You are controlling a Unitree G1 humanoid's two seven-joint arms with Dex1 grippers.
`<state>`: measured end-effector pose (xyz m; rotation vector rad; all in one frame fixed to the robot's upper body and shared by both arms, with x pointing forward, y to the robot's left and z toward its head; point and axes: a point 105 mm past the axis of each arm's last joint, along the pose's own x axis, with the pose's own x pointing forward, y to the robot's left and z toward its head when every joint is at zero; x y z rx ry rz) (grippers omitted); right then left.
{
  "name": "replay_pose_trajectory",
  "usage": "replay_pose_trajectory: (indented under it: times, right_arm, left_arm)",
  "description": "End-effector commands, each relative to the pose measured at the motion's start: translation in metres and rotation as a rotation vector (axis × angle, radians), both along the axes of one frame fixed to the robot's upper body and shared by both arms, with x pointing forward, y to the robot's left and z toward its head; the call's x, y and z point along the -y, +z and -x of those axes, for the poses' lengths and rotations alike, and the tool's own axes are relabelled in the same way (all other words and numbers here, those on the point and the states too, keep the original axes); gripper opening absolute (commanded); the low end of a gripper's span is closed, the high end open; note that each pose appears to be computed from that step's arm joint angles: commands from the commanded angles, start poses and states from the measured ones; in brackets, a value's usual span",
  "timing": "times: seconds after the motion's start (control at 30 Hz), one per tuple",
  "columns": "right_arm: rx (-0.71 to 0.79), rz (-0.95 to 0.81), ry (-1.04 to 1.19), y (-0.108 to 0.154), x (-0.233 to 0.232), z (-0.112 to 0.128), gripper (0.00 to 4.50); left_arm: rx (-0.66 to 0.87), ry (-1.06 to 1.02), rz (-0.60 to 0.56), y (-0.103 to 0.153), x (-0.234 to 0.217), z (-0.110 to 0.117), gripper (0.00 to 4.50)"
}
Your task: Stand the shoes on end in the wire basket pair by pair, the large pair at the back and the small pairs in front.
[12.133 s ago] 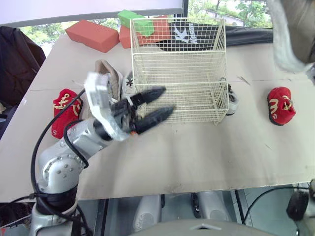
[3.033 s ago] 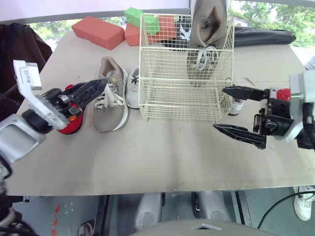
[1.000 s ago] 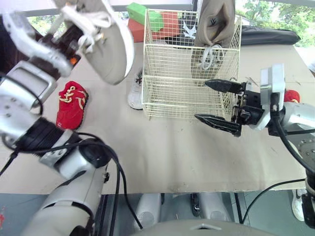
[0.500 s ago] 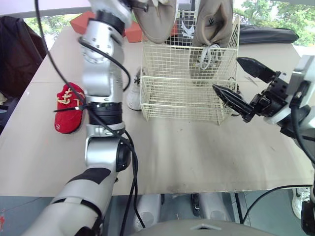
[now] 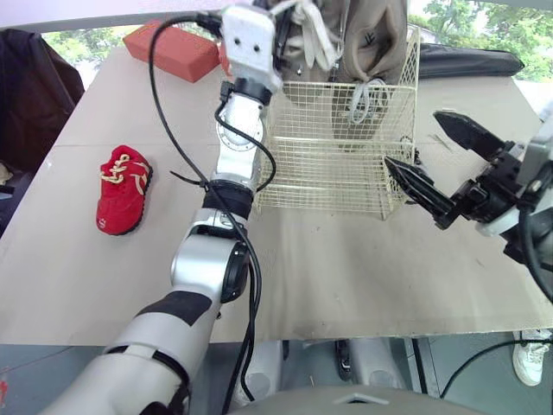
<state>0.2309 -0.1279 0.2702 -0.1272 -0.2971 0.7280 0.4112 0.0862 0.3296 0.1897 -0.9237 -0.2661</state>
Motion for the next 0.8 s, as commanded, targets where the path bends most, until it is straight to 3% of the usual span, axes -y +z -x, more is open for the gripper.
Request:
replay_pose_trajectory:
  times: [0.03, 0.13, 0.27, 0.37, 0.53, 0.63, 0.8]
  right_arm:
    - [0.052, 0.006, -0.015, 0.009, 0.002, 0.008, 4.50]
    - [0.041, 0.012, -0.024, 0.008, 0.006, 0.008, 4.50]
    - [0.020, 0.024, -0.026, 0.004, 0.011, 0.008, 4.50]
    - [0.009, 0.028, -0.030, 0.002, 0.014, 0.008, 4.50]
    - [-0.124, 0.059, -0.204, -0.027, 0.050, -0.005, 4.50]
    - [-0.202, 0.093, -0.260, -0.045, 0.062, -0.011, 4.50]
    - [-0.243, 0.125, -0.353, -0.060, 0.075, -0.023, 4.50]
  left_arm:
    - [-0.061, -0.026, 0.027, -0.017, -0.009, -0.001, 1.05]
    - [-0.148, -0.067, 0.048, -0.032, -0.017, 0.002, 2.37]
    - [-0.219, -0.123, 0.063, -0.031, -0.027, 0.016, 4.33]
    - [-0.262, -0.164, 0.051, -0.030, -0.028, 0.027, 4.45]
    - [-0.503, -0.525, -0.040, -0.037, -0.031, 0.083, 4.45]
    - [-0.654, -0.712, -0.149, -0.054, -0.021, 0.112, 4.45]
    - [-0.779, -0.903, -0.356, -0.079, -0.001, 0.155, 4.45]
